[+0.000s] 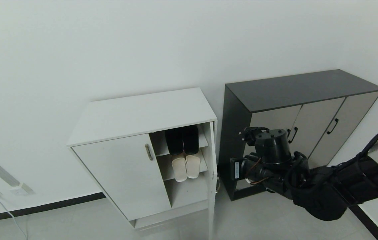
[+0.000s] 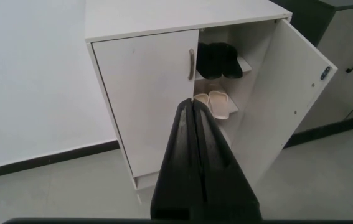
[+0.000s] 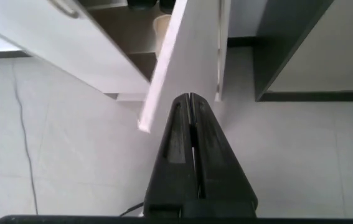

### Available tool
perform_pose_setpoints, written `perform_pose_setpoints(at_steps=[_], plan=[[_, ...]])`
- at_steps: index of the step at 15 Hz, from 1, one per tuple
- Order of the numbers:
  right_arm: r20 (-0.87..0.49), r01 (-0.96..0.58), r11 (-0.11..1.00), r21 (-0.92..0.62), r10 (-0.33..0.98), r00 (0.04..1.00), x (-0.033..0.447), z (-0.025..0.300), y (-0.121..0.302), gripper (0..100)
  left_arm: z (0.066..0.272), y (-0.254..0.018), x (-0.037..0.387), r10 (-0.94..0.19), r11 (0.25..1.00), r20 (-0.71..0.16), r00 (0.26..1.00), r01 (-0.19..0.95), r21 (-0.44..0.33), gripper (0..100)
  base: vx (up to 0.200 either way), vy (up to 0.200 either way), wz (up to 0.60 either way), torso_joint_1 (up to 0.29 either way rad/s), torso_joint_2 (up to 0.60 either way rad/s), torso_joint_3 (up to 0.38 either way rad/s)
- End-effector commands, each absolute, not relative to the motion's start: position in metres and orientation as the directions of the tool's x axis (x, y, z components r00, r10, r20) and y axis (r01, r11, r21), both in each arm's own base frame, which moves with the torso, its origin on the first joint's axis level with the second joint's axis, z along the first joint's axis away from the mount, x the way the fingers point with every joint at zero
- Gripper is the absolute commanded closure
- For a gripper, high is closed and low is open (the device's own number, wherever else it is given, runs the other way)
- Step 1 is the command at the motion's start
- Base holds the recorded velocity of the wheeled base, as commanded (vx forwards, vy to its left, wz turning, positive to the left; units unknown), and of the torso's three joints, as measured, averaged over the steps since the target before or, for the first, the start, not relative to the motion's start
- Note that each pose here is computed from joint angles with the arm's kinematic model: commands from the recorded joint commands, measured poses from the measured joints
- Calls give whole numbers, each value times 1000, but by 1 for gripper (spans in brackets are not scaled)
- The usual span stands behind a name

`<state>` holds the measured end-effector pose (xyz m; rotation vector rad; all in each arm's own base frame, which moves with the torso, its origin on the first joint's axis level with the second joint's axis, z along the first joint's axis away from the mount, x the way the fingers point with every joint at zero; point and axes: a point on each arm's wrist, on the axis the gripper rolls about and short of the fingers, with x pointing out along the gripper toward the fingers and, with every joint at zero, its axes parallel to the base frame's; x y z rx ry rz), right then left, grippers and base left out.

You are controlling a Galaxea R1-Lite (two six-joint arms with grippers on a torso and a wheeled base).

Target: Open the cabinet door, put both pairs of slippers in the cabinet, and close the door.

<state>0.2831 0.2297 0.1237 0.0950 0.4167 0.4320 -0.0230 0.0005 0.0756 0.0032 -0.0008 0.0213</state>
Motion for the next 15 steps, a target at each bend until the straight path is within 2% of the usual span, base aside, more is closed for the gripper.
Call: perform_pose_setpoints(at_steps=[1, 6, 12, 15], plan=[[-361, -392, 902, 179, 431, 827, 277, 127, 225, 100, 76, 0, -23, 21, 1000, 0, 1000, -21, 3, 100, 0, 0, 0, 0, 0, 0], [-344, -400, 899, 178, 438, 830, 275, 128, 225, 100, 76, 0, -23, 21, 1000, 0, 1000, -21, 3, 100, 0, 0, 0, 0, 0, 0], [-309, -423, 888, 183, 460, 832, 266, 137, 225, 100, 76, 0, -23, 21, 1000, 0, 1000, -21, 3, 100, 0, 0, 600, 3, 2, 2], [-314, -423, 890, 168, 455, 833, 266, 135, 223, 100, 76, 0, -23, 21, 1000, 0, 1000, -21, 3, 100, 0, 0, 0, 0, 0, 0]])
